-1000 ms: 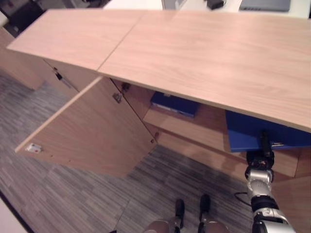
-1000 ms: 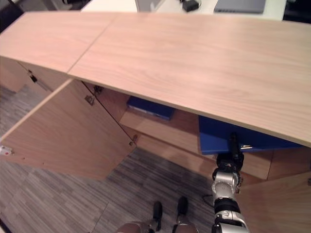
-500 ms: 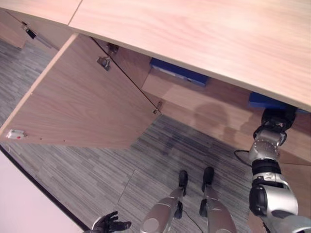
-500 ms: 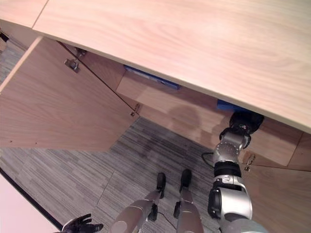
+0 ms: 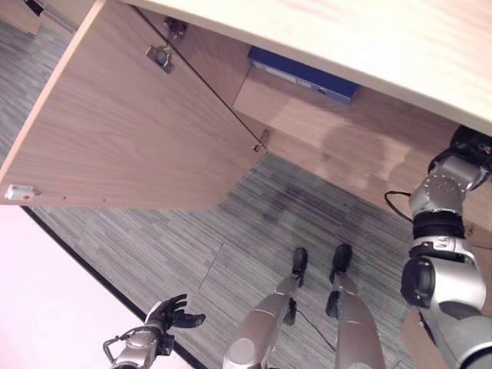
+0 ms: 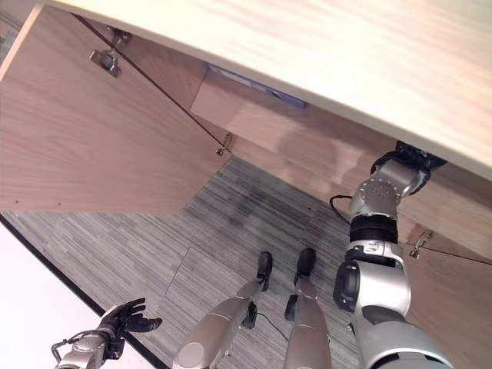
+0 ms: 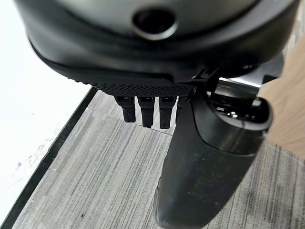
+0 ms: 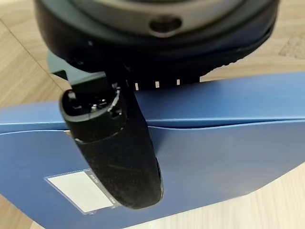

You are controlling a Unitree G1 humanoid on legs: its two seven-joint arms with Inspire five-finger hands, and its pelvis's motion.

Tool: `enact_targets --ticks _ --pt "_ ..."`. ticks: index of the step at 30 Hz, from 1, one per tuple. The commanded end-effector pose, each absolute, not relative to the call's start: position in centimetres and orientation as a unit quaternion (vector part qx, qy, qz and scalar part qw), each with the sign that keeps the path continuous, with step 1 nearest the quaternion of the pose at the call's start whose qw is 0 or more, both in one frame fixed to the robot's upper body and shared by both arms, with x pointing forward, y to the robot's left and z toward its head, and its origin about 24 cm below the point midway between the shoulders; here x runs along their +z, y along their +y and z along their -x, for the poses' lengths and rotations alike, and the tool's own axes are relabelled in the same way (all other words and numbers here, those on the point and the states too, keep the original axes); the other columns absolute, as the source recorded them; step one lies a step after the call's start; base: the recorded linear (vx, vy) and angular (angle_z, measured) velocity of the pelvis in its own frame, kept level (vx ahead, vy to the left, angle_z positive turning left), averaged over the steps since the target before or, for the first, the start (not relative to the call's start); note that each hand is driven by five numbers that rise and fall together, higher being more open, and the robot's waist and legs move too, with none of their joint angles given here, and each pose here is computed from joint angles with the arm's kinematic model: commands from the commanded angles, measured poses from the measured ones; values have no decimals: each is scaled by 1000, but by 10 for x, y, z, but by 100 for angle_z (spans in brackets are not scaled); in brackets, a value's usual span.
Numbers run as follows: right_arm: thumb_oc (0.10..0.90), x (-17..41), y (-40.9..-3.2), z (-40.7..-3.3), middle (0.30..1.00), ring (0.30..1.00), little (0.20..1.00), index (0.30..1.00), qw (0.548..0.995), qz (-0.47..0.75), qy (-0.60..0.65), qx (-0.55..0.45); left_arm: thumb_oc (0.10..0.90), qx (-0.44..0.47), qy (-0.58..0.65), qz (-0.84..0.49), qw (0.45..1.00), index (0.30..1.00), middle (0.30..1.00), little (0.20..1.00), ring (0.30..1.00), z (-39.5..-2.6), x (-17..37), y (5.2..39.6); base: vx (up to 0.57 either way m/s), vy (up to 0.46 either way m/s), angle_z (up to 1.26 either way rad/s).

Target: Put the empty folder in the office cabinet

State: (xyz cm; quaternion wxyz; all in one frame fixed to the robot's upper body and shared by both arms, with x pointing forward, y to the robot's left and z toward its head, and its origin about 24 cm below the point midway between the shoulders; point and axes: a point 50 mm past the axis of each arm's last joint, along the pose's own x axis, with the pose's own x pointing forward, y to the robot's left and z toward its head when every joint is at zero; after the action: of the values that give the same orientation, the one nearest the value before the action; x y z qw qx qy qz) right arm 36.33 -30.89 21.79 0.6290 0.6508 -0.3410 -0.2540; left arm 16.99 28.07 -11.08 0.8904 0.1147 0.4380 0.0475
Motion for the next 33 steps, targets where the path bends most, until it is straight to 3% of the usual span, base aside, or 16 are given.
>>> enact_targets --ticks 1,8,11,12,13,18,26,33 --pt "800 290 -328 -350 900 900 900 900 691 -555 -422 -190 800 100 482 -179 852 900 900 900 900 -136 -103 332 23 -47 10" --pt "800 283 -325 -363 900 900 900 900 754 -519 -367 -168 800 92 475 -190 854 900 900 900 900 -140 -99 335 1 -34 2" --pt "800 269 -329 -377 900 900 900 900 903 -322 -226 -174 800 96 468 -201 855 900 900 900 900 -147 -88 348 -59 -56 1" --pt "800 258 -327 -383 900 900 900 900 965 -165 -128 -155 800 87 461 -213 857 900 900 900 900 -153 -80 355 -80 -71 3" --pt "800 251 -327 -385 900 900 900 900 978 -115 -91 -149 800 79 461 -219 856 900 900 900 900 -154 -79 356 -75 -57 2" --pt "800 230 -316 -390 900 900 900 900 995 48 19 -91 800 63 457 -240 854 900 900 900 900 -159 -71 362 -46 -27 -2" --pt "800 242 -277 -398 900 900 900 900 999 13 -41 20 800 56 450 -239 859 900 900 900 900 -158 -69 362 -14 -1 -3" --pt "800 244 -276 -395 900 900 900 900 998 35 -45 38 800 56 453 -247 855 900 900 900 900 -156 -68 366 0 0 0"
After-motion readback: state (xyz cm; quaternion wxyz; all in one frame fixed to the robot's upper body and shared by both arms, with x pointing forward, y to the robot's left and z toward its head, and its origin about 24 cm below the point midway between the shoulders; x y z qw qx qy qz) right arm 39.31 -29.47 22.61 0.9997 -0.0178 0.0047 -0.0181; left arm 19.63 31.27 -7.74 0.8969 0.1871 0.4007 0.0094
